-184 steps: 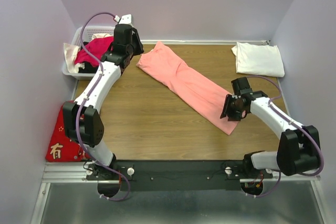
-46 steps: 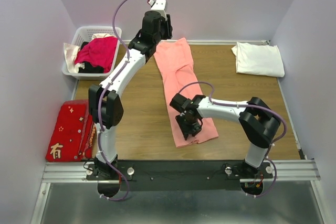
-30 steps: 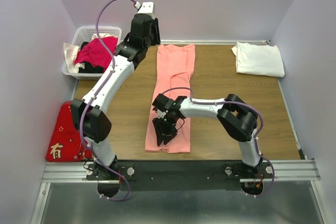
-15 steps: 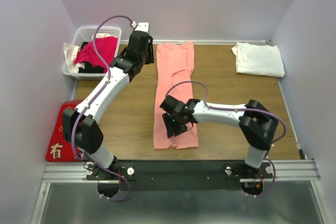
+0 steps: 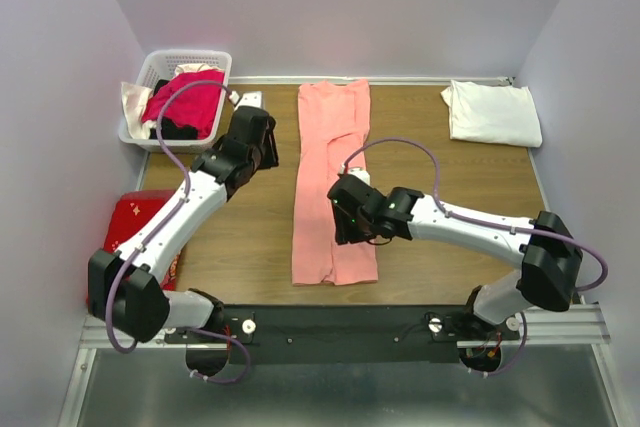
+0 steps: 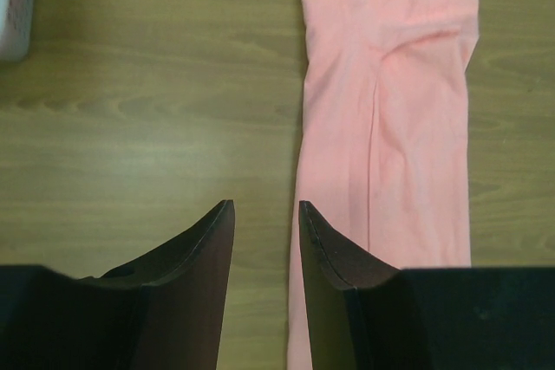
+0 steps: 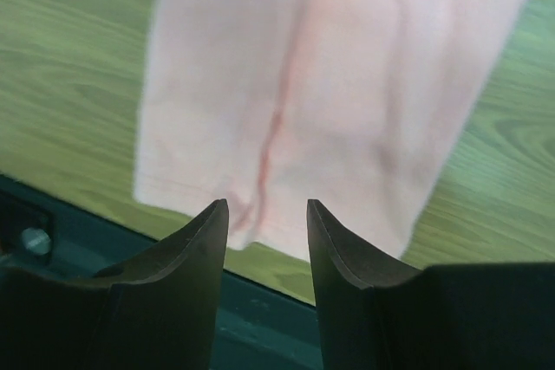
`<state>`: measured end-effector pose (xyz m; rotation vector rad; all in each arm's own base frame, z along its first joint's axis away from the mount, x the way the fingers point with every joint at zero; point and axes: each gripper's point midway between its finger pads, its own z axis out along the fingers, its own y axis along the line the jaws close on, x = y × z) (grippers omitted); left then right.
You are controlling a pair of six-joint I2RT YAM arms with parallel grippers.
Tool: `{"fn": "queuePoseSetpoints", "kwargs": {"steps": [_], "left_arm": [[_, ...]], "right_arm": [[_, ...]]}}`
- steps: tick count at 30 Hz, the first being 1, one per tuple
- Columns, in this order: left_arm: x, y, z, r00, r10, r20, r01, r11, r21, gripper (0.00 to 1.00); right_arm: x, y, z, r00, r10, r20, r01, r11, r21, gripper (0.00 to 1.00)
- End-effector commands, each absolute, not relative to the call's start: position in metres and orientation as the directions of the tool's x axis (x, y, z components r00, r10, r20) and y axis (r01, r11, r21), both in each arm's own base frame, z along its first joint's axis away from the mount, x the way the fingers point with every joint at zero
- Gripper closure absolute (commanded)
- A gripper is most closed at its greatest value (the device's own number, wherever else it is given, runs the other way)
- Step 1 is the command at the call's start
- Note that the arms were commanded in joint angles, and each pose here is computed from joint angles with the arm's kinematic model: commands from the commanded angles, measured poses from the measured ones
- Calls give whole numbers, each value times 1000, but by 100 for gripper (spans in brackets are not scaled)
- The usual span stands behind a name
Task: Fold and stack the t-shirts
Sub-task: Fold the tshirt
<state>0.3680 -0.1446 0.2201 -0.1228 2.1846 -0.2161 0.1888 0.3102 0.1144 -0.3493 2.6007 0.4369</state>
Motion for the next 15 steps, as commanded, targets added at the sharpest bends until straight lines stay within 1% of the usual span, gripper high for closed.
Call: {"fn": "queuePoseSetpoints", "kwargs": {"steps": [1, 3, 4, 6, 9, 13, 15], "left_arm": [[312, -158, 179, -697, -184, -693, 35, 957, -289, 55], [288, -165, 168, -723, -188, -665, 51, 945, -323, 54], [280, -169, 166, -732, -195, -653, 60, 936, -346, 54], [260, -176, 160, -748, -201, -633, 76, 921, -382, 53], [234, -186, 143, -789, -196, -582, 90, 900, -426, 53], [206, -201, 118, -846, -181, -502, 89, 880, -466, 53], [197, -205, 113, -868, -176, -465, 65, 887, -457, 53]], "right_arm": [[185, 246, 82, -874, -88, -478, -131, 990, 59, 49], [180, 234, 79, -874, -68, -481, -107, 993, 54, 49], [179, 231, 79, -873, -51, -486, -89, 995, 55, 47], [176, 223, 77, -873, -32, -487, -69, 996, 57, 46], [171, 215, 70, -881, -6, -474, -36, 998, 55, 44], [163, 209, 60, -896, 14, -443, -12, 998, 56, 44], [160, 207, 55, -900, 16, -435, -9, 998, 57, 44]]}}
